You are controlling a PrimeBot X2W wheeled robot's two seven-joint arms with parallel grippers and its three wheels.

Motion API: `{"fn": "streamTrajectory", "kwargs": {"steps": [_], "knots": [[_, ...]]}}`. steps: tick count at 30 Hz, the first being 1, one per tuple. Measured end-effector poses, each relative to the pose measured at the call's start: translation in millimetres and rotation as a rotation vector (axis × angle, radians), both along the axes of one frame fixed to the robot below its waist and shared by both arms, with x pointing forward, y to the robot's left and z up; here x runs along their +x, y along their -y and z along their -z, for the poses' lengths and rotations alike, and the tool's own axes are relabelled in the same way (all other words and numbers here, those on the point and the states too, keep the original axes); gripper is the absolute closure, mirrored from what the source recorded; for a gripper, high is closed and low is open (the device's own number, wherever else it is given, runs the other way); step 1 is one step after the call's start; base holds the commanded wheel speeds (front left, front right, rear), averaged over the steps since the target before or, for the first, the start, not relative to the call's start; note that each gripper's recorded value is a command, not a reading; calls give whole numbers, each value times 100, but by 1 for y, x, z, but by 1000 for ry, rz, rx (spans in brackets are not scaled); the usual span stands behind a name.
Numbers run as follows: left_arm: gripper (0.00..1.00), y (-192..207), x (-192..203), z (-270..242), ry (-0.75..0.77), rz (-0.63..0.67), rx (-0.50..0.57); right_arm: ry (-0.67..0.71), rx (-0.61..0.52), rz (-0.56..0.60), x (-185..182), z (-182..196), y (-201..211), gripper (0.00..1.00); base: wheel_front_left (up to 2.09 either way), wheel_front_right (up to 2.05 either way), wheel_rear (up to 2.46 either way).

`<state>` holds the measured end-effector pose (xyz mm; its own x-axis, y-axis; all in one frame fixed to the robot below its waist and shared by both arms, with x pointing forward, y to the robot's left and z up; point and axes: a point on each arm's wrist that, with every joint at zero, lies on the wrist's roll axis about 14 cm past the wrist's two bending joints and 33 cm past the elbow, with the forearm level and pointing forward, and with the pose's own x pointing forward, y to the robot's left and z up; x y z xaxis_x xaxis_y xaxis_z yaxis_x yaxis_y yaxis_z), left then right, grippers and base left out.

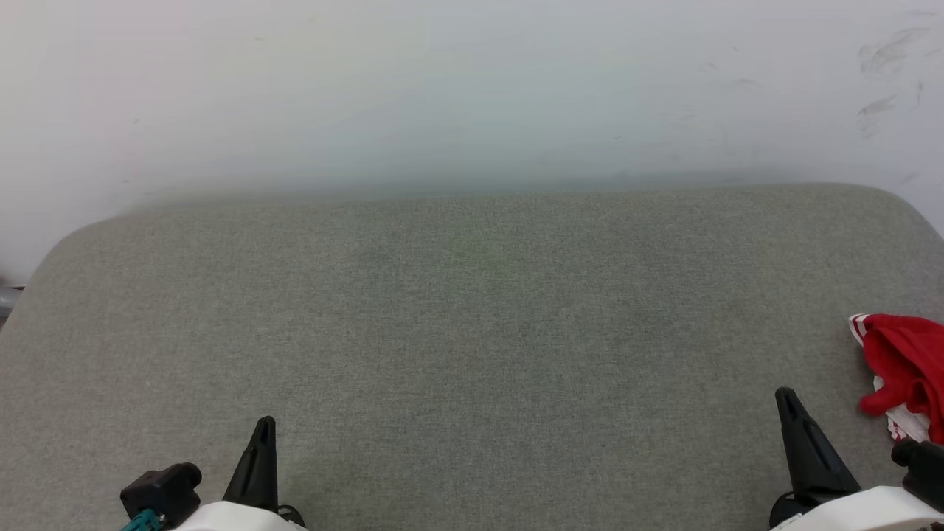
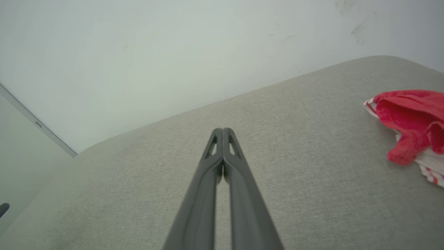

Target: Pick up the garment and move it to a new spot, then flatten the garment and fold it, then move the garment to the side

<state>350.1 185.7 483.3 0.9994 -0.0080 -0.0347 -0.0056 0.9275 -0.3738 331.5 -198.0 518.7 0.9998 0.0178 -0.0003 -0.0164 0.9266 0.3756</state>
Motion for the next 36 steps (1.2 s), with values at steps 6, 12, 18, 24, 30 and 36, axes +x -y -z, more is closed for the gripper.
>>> {"fn": "streamTrajectory", "kwargs": {"steps": [6, 12, 18, 24, 30, 36], "knots": [[100, -3, 4, -1, -8, -19, -102, 2, 103, -3, 5, 0, -1, 100, 0, 0, 0], [100, -5, 7, 0, -20, -30, -198, 3, 200, -2, 9, 1, 0, 100, 0, 0, 0], [100, -6, 9, 0, -28, -42, -288, -2, 291, -3, 13, 3, -1, 100, 0, 0, 0], [100, -8, 12, -2, -30, -48, -372, -7, 376, 0, 16, 6, 0, 100, 0, 0, 0], [100, -9, 14, -1, -37, -55, -451, -9, 455, -1, 20, 6, 0, 100, 0, 0, 0], [100, -9, 17, -3, -36, -55, -525, -6, 531, 2, 24, 6, 0, 100, 0, 0, 0]]}}
